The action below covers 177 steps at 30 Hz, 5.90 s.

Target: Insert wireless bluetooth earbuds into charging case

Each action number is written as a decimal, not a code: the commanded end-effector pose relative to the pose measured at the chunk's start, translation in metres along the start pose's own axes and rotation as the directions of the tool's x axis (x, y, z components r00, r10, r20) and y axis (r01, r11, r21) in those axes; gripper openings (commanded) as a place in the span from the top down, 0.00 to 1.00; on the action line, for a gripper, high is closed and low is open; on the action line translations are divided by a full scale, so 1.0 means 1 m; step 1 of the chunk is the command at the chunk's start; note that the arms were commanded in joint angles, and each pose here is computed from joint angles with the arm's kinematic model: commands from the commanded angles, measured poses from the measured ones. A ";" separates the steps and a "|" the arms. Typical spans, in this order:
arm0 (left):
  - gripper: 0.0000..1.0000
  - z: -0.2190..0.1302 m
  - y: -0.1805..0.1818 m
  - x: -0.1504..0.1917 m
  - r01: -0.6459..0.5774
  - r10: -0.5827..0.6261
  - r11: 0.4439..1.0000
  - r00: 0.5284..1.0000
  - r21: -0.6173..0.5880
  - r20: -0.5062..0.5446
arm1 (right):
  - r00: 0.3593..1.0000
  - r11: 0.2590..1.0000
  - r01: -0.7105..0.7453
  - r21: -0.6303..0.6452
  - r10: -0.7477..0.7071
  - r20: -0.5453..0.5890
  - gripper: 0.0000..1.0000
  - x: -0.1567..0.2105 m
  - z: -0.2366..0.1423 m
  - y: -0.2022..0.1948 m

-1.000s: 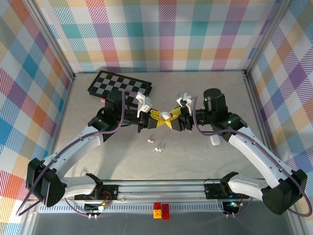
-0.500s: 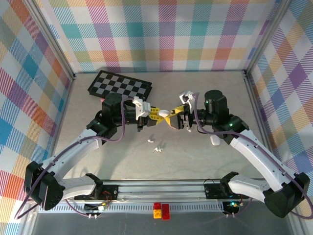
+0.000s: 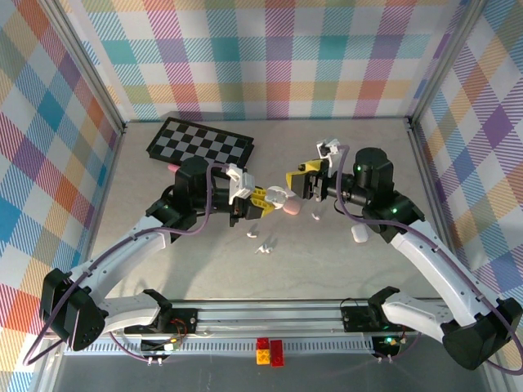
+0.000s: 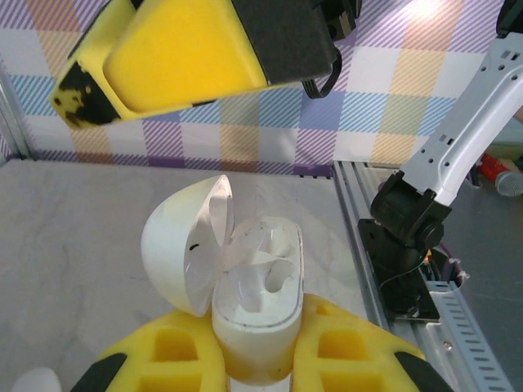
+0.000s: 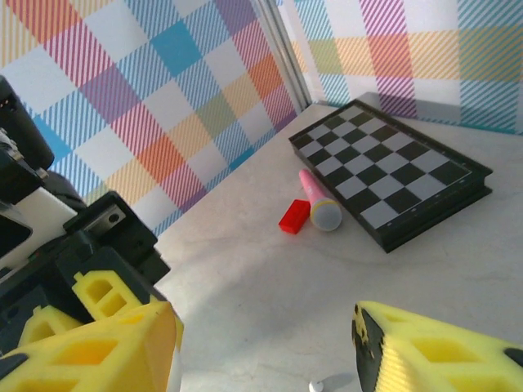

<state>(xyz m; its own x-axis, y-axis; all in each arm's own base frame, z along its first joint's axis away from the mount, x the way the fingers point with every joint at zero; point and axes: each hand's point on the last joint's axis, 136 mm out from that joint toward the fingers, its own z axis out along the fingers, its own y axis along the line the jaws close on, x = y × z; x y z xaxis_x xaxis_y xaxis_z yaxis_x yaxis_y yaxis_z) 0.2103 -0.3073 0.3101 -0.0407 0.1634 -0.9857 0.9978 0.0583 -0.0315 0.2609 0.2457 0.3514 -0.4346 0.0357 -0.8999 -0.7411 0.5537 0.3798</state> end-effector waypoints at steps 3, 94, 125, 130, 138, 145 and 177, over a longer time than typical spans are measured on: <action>1.00 -0.004 0.002 -0.017 0.109 -0.107 0.993 0.992 -0.034 0.063 | 0.997 0.999 0.003 0.037 -0.006 0.072 0.40 -0.016 -0.011 -0.002; 1.00 -0.013 -0.010 -0.013 -0.069 0.075 0.996 0.991 -0.059 0.109 | 0.630 0.748 -0.255 0.613 0.609 -0.482 0.35 0.236 0.038 -0.190; 1.00 -0.010 -0.003 -0.019 -0.044 0.056 0.996 0.984 -0.072 0.171 | 0.571 0.731 -0.178 0.659 0.622 -0.536 0.44 0.250 0.021 -0.189; 1.00 -0.012 -0.005 -0.017 -0.046 0.056 0.996 0.986 -0.070 0.155 | 0.467 0.789 -0.110 0.604 0.578 -0.669 0.51 0.252 0.021 -0.187; 1.00 -0.011 -0.006 -0.016 -0.047 0.056 0.997 0.988 -0.062 0.143 | 0.348 0.850 -0.103 0.516 0.517 -0.782 0.55 0.260 0.035 -0.188; 1.00 -0.011 -0.006 -0.016 -0.045 0.053 0.997 0.990 -0.060 0.130 | 0.299 0.847 -0.136 0.514 0.529 -0.794 0.63 0.275 0.045 -0.192; 1.00 -0.009 -0.006 -0.014 -0.042 0.048 0.998 0.991 -0.047 0.122 | 0.276 0.780 -0.091 0.619 0.617 -0.737 0.78 0.293 0.039 -0.207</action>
<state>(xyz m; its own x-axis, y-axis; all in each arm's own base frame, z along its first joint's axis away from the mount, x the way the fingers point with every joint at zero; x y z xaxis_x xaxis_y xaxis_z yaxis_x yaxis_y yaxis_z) 0.2115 -0.2998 0.3117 -0.0305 0.0635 -0.9975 0.9911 0.1312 -0.0220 0.3092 0.1770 0.0165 -0.9566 -0.2648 0.1216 -0.2235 0.9346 0.2766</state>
